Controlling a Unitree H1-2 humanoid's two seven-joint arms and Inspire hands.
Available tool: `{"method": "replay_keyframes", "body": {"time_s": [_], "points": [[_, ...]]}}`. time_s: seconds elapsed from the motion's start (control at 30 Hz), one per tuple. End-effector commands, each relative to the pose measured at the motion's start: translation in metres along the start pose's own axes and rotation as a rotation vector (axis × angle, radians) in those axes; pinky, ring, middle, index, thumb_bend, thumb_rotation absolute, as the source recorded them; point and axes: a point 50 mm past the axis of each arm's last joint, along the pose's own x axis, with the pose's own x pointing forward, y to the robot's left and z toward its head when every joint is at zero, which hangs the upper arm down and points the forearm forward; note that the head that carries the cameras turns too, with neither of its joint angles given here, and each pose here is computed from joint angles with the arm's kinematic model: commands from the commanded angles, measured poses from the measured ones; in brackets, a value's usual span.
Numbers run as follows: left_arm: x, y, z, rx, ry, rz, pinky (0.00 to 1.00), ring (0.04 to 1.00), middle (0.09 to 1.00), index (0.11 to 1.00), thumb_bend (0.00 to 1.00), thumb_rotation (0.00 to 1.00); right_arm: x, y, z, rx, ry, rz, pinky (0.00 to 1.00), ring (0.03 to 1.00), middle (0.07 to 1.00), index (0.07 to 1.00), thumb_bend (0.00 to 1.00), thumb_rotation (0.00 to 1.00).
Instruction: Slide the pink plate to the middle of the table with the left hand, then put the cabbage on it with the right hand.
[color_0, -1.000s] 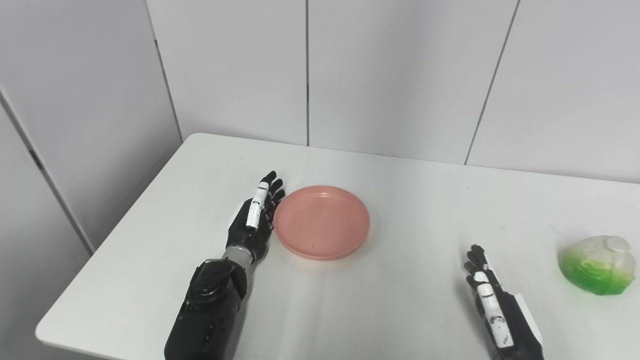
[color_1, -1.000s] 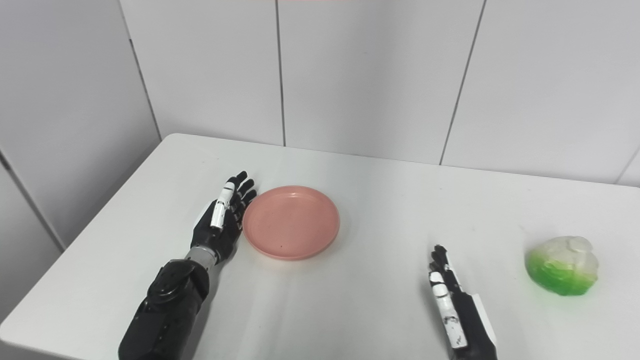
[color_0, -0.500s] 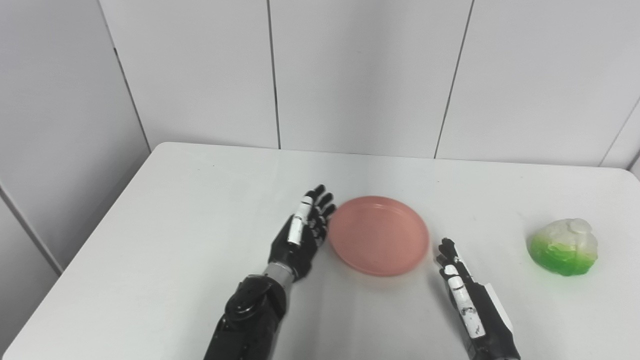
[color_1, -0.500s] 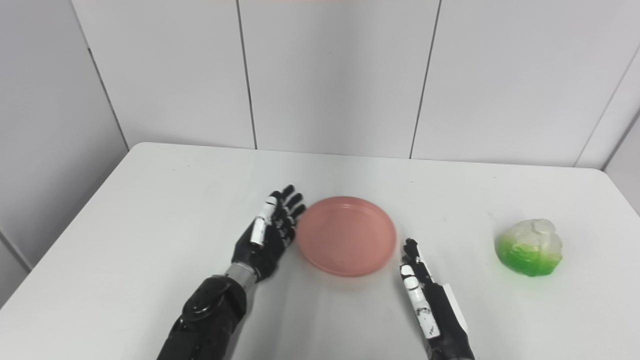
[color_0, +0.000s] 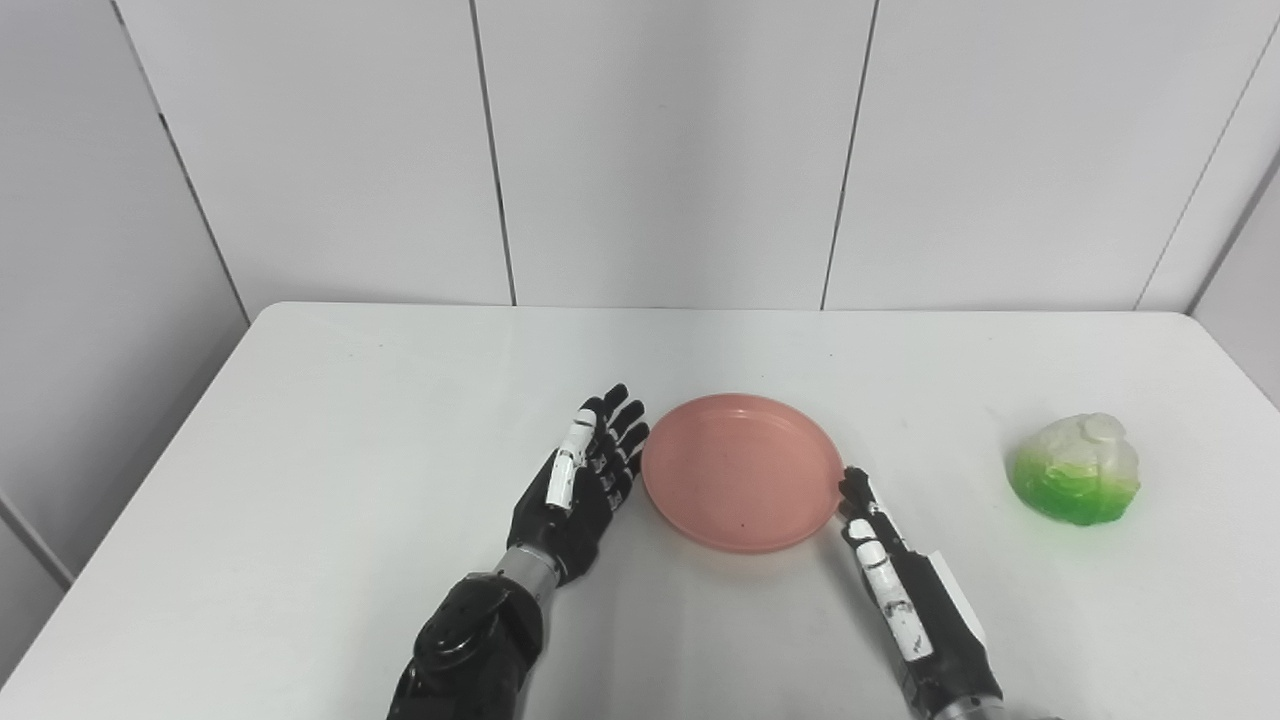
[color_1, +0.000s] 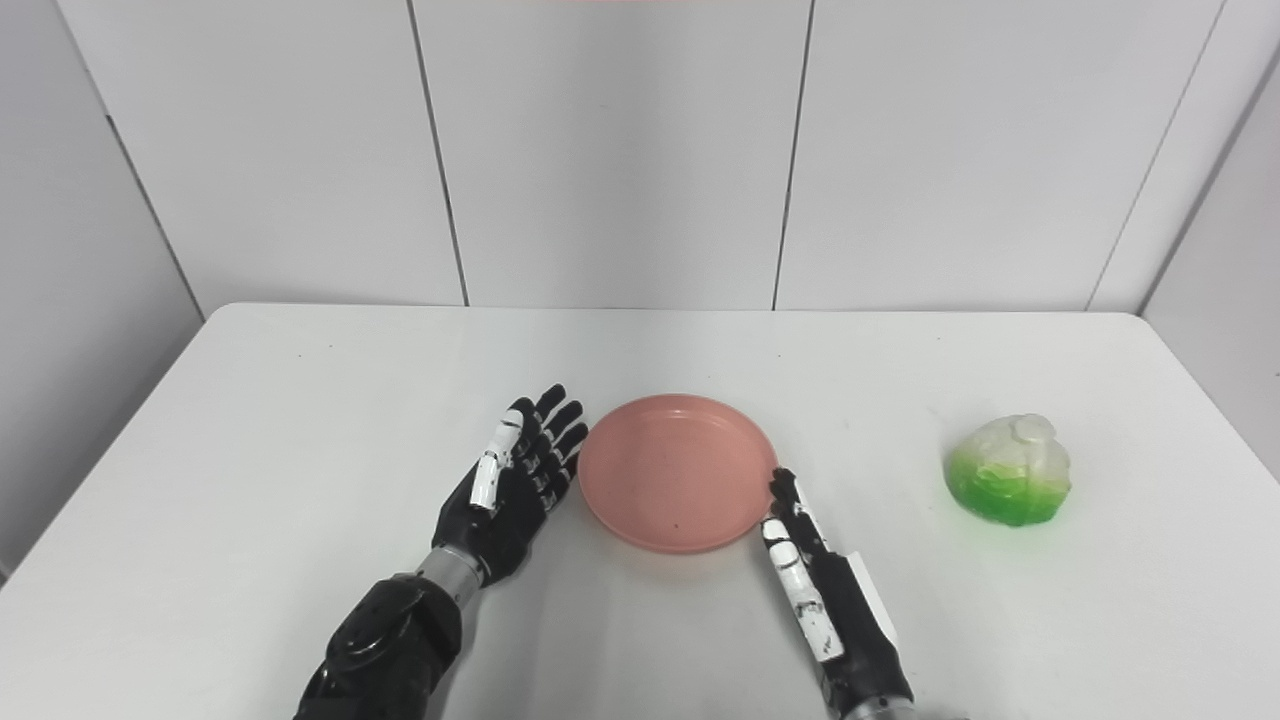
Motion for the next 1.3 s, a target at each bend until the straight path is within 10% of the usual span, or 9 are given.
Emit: {"method": "replay_keyframes", "body": {"time_s": [0.0, 0.33, 0.63, 1.27], "points": [[-0.003, 0.001, -0.003, -0.006, 0.030, 0.005, 1.00, 1.000, 1.000, 0.991, 0.36, 1.00, 0.004, 0.003, 0.003, 0.008, -0.011, 0.011, 1.00, 0.997, 1.000, 1.000, 0.27, 1.00], [-0.011, 0.013, -0.004, 0.009, 0.016, 0.034, 1.00, 1.000, 0.999, 0.993, 0.35, 1.00, 0.002, -0.008, 0.009, -0.065, -0.052, -0.053, 1.00, 0.990, 0.998, 0.998, 0.29, 1.00], [-0.014, 0.021, -0.005, -0.002, -0.007, 0.046, 1.00, 0.997, 0.998, 0.996, 0.36, 1.00, -0.006, -0.023, 0.043, -0.244, -0.085, -0.220, 0.97, 1.000, 0.999, 0.999, 0.77, 1.00], [-0.018, 0.047, -0.012, 0.012, -0.029, 0.036, 0.96, 0.963, 0.969, 0.962, 0.40, 1.00, -0.009, -0.064, 0.108, -0.539, -0.219, -0.402, 0.89, 0.935, 0.959, 0.993, 0.90, 1.00]]}}
